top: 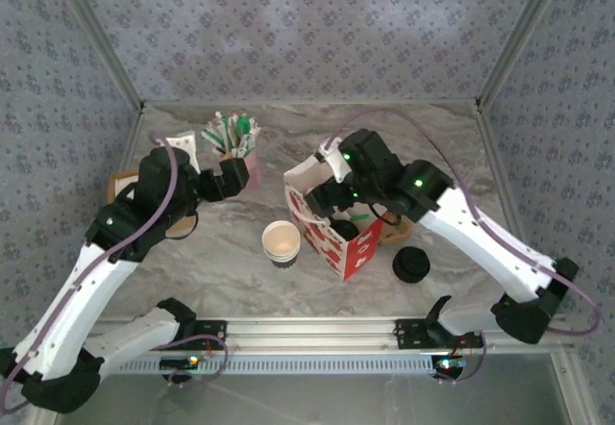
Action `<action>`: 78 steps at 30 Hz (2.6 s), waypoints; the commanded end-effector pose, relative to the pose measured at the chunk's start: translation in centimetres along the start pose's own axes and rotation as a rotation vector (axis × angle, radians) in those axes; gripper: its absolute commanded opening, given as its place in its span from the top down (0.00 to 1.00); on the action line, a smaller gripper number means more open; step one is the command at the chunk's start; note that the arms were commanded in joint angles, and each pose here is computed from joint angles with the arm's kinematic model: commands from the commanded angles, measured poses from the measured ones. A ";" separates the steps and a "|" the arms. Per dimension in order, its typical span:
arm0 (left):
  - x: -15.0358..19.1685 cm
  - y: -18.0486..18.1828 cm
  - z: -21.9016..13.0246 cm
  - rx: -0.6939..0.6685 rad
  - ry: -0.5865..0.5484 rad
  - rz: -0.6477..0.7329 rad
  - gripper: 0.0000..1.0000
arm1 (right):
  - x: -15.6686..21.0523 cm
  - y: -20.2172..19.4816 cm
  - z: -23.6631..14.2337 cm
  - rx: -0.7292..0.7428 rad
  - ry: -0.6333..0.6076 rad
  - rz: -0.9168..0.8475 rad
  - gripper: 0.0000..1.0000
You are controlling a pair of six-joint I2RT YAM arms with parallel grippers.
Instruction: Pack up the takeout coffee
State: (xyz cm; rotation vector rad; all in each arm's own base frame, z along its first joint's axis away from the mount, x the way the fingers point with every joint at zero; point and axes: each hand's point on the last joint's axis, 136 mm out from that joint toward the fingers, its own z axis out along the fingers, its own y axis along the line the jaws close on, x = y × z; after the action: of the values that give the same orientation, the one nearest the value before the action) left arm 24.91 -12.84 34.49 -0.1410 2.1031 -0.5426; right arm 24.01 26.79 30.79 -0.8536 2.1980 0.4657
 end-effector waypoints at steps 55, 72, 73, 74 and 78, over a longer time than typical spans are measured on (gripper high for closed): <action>6.7 27.1 12.5 -0.574 -0.245 0.180 0.01 | 23.0 -33.4 0.1 1.062 -0.435 0.552 0.00; 6.2 26.0 18.4 -0.499 -0.247 0.304 0.01 | 21.0 -32.5 3.9 0.977 -0.373 0.362 0.00; 6.2 26.1 18.5 -0.499 -0.246 0.303 0.00 | 21.0 -32.5 3.9 0.976 -0.374 0.362 0.00; 6.2 26.1 18.5 -0.499 -0.245 0.302 0.01 | 21.0 -32.4 4.0 0.971 -0.374 0.363 0.00; 6.3 26.4 18.5 -0.504 -0.245 0.294 0.01 | 21.9 -32.5 5.3 0.924 -0.381 0.363 0.00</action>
State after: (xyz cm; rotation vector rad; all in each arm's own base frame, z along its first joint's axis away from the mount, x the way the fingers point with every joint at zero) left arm 38.33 2.68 8.18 -0.1741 1.9870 0.1721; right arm 37.09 -3.21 9.03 0.1490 1.9161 -0.2521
